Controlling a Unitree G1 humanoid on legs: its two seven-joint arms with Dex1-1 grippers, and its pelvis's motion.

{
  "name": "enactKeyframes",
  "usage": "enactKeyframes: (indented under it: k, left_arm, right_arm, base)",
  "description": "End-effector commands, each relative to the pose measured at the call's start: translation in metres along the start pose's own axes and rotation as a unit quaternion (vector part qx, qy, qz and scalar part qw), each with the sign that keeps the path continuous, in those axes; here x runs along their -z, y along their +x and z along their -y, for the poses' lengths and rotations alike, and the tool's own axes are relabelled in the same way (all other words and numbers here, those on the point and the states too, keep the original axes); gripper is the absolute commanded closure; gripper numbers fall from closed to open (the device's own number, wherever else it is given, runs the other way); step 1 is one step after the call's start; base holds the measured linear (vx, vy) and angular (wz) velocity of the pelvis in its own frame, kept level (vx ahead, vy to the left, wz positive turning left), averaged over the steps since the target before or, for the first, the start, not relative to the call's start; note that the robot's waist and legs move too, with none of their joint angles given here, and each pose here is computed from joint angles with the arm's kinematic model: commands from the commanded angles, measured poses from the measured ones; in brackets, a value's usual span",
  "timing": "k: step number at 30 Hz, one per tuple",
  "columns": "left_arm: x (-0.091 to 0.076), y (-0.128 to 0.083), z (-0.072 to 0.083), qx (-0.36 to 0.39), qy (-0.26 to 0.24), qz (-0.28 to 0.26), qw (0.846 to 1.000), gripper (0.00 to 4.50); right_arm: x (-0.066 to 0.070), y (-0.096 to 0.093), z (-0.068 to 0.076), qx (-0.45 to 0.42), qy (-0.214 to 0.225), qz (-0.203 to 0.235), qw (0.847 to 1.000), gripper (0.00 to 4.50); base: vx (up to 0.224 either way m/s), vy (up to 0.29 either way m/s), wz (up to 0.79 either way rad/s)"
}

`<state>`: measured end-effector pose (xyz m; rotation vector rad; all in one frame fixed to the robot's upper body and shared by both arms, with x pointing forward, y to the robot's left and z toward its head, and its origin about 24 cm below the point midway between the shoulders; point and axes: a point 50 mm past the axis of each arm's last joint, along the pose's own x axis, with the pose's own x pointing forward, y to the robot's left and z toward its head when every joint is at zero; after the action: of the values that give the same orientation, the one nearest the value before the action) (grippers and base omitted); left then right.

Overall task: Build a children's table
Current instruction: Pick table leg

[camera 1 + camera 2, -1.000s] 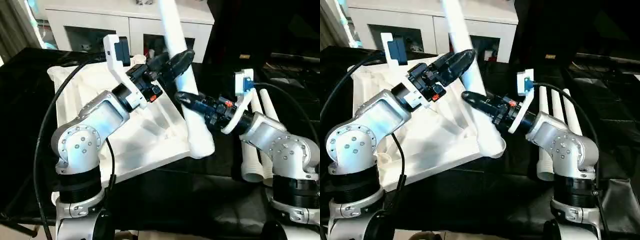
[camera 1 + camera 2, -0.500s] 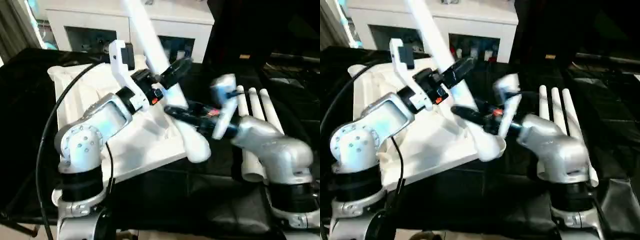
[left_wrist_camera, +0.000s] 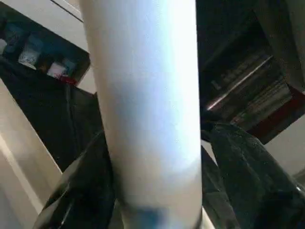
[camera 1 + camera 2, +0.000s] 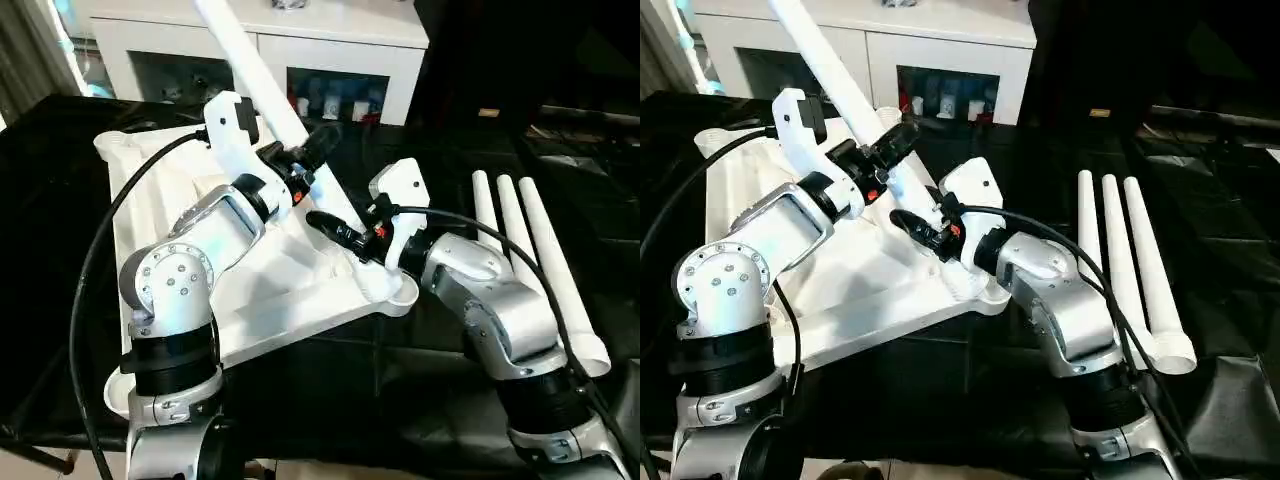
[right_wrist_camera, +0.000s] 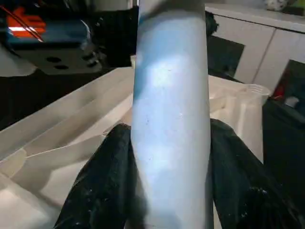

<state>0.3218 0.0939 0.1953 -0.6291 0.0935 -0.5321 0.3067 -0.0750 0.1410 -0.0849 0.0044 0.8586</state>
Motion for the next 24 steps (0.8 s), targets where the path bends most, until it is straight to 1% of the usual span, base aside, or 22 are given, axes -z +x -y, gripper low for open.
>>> enactKeyframes:
  k: [1, 2, 4, 5, 6, 8, 11, 13, 15, 17, 18, 19, 20, 21, 22, 23, 24]
  left_arm:
    - [-0.004, 0.003, 0.007, 0.012, 0.0, 0.008, 1.0, 1.69]
    - [-0.004, 0.003, 0.008, 0.014, -0.002, 0.008, 1.0, 1.69]
    - [-0.003, 0.002, 0.009, 0.024, -0.007, 0.009, 1.0, 1.9]
    - [-0.003, 0.002, 0.01, 0.027, -0.007, 0.009, 1.0, 1.9]
    - [-0.003, 0.002, 0.01, 0.029, -0.007, 0.009, 1.0, 2.07]
    - [-0.003, 0.002, 0.011, 0.034, -0.01, 0.01, 0.999, 2.13]
    - [-0.002, 0.001, 0.011, 0.039, -0.008, 0.006, 0.999, 2.44]
    - [-0.002, 0.0, 0.01, 0.042, -0.004, 0.005, 0.999, 2.51]
    - [-0.002, -0.002, 0.01, 0.044, 0.009, 0.003, 0.999, 2.67]
    - [-0.003, -0.004, 0.01, 0.057, 0.031, -0.006, 0.998, 2.7]
    - [-0.004, -0.004, 0.01, 0.059, 0.034, -0.007, 0.998, 2.71]
    - [-0.006, -0.006, 0.011, 0.071, 0.05, -0.013, 0.996, 2.71]
    - [-0.007, -0.007, 0.012, 0.081, 0.061, -0.014, 0.995, 2.71]
    - [-0.01, -0.008, 0.013, 0.092, 0.072, -0.014, 0.993, 2.71]
    - [-0.012, -0.009, 0.013, 0.099, 0.08, -0.014, 0.992, 2.71]
    - [-0.018, -0.012, 0.014, 0.117, 0.088, -0.016, 0.989, 2.71]
    - [-0.019, -0.013, 0.014, 0.121, 0.09, -0.017, 0.988, 2.71]
  right_arm:
    - [-0.006, 0.001, 0.005, 0.011, -0.012, 0.01, 1.0, 2.69]
    - [-0.006, 0.001, 0.004, 0.01, -0.013, 0.011, 1.0, 2.69]
    - [-0.005, 0.002, 0.002, 0.003, -0.014, 0.012, 1.0, 2.69]
    - [-0.005, 0.002, 0.001, 0.0, -0.014, 0.012, 1.0, 2.69]
    - [-0.005, 0.002, 0.001, -0.001, -0.015, 0.012, 1.0, 2.69]
    - [-0.005, 0.002, 0.0, -0.008, -0.017, 0.012, 1.0, 2.69]
    - [-0.005, 0.001, 0.0, -0.013, -0.019, 0.013, 1.0, 2.69]
    - [-0.006, 0.001, 0.0, -0.022, -0.019, 0.012, 1.0, 2.69]
    - [-0.009, 0.001, -0.002, -0.04, -0.001, 0.021, 0.999, 1.99]
    - [-0.012, -0.001, -0.002, -0.051, 0.025, 0.03, 0.998, 1.94]
    - [-0.012, -0.001, -0.001, -0.052, 0.026, 0.031, 0.998, 1.81]
    - [-0.013, -0.003, -0.001, -0.062, 0.035, 0.031, 0.997, 1.81]
    - [-0.014, -0.005, 0.0, -0.073, 0.044, 0.029, 0.996, 1.69]
    - [-0.015, -0.008, 0.001, -0.08, 0.045, 0.028, 0.995, 1.67]
    - [-0.017, -0.009, 0.003, -0.084, 0.046, 0.026, 0.995, 1.67]
    - [-0.02, -0.015, 0.011, -0.09, 0.073, 0.021, 0.993, 1.63]
    - [-0.021, -0.016, 0.013, -0.091, 0.079, 0.02, 0.993, 1.63]
  base:
    - [0.0, 0.0, 0.0]
    - [0.0, 0.0, 0.0]
    - [0.0, 0.0, 0.0]
    - [0.0, 0.0, 0.0]
    - [0.0, 0.0, 0.0]
    - [0.0, 0.0, 0.0]
    - [0.0, 0.0, 0.0]
    - [0.0, 0.0, 0.0]
    - [0.0, 0.0, 0.0]
    - [0.0, 0.0, 0.0]
    - [0.0, 0.0, 0.0]
    - [0.0, 0.0, 0.0]
    - [0.0, 0.0, 0.0]
    - [0.0, 0.0, 0.0]
    - [0.0, 0.0, 0.0]
    - [0.0, 0.0, 0.0]
    - [0.0, 0.0, 0.0]
